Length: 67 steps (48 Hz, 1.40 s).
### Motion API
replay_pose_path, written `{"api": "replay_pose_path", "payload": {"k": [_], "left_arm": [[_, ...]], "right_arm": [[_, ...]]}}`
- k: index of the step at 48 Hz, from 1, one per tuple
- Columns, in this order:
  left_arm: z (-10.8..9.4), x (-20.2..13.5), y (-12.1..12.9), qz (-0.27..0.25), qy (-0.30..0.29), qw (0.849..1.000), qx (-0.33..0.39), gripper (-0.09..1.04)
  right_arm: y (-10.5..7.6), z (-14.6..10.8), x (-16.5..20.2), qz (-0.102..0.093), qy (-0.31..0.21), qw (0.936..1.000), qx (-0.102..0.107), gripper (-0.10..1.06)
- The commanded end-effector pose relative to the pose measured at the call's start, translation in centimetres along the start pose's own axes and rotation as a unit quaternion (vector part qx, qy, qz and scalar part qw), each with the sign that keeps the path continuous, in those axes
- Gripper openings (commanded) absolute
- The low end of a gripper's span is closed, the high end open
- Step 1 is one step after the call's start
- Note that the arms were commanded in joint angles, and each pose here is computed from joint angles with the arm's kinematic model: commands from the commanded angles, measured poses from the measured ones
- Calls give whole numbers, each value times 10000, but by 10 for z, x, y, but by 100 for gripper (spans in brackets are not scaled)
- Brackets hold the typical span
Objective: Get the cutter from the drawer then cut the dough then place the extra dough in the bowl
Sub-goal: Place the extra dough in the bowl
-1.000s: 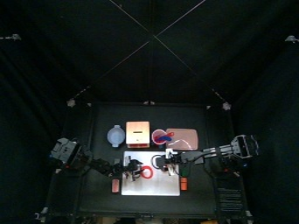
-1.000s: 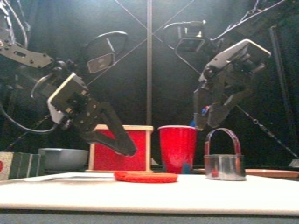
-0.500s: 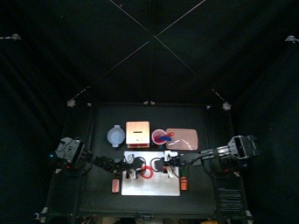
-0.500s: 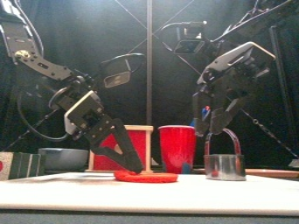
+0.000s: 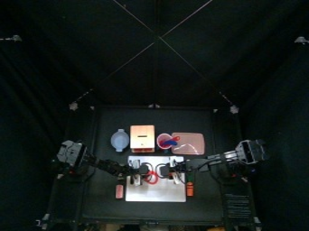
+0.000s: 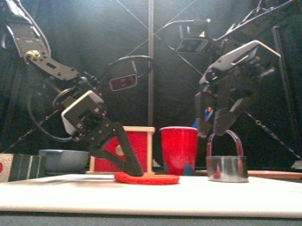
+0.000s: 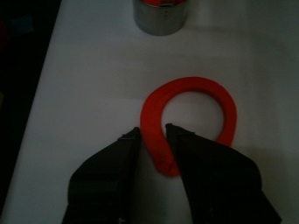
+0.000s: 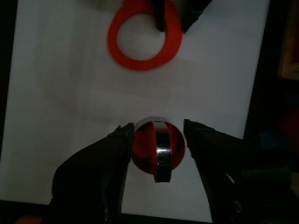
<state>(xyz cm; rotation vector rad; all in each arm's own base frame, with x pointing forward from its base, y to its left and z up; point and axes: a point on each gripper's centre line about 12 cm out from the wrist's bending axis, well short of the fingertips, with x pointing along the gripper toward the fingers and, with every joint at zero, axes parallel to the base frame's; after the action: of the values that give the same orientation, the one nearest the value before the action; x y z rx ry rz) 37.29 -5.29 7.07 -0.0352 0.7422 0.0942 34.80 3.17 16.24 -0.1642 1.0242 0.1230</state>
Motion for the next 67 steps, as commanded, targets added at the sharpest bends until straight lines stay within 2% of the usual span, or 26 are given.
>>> {"api": "replay_pose_path", "payload": {"k": [1,8,15,24,29,35,45,49,57,61,67], "left_arm": [[1,-2,0,-36,29,10000,-27,64],[5,-6,-1,-69,-66,9999,68,60],[25,-19,-2,-136,-426,9989,113,60],[54,-58,3,-199,-1025,9945,12,60],[65,-86,17,-98,-1469,9891,-38,59],[67,-119,43,188,-1922,9811,-94,59],[59,-175,98,924,-2619,9602,-308,59],[50,-202,121,1312,-2913,9465,-449,59],[26,-239,154,1986,-3266,9211,-742,59],[7,-241,166,2230,-3060,9216,-853,59],[-20,-227,175,2294,-2375,9379,-1060,61]], "right_arm": [[-2,11,-8,-16,-221,9997,32,85],[-2,12,-9,-18,-236,9997,25,85],[-2,15,-11,-30,-282,9996,7,85],[-4,15,-12,-46,-272,9996,33,85],[-4,15,-12,-50,-272,9996,18,85],[-5,16,-12,-59,-294,9996,5,85],[-5,17,-12,-77,-300,9995,-16,85],[-5,17,-12,-77,-300,9995,-16,85],[-6,17,-11,-86,-292,9995,-37,85],[-6,18,-12,-99,-306,9995,-44,85],[-7,19,-12,-114,-313,9994,-71,85]]}}
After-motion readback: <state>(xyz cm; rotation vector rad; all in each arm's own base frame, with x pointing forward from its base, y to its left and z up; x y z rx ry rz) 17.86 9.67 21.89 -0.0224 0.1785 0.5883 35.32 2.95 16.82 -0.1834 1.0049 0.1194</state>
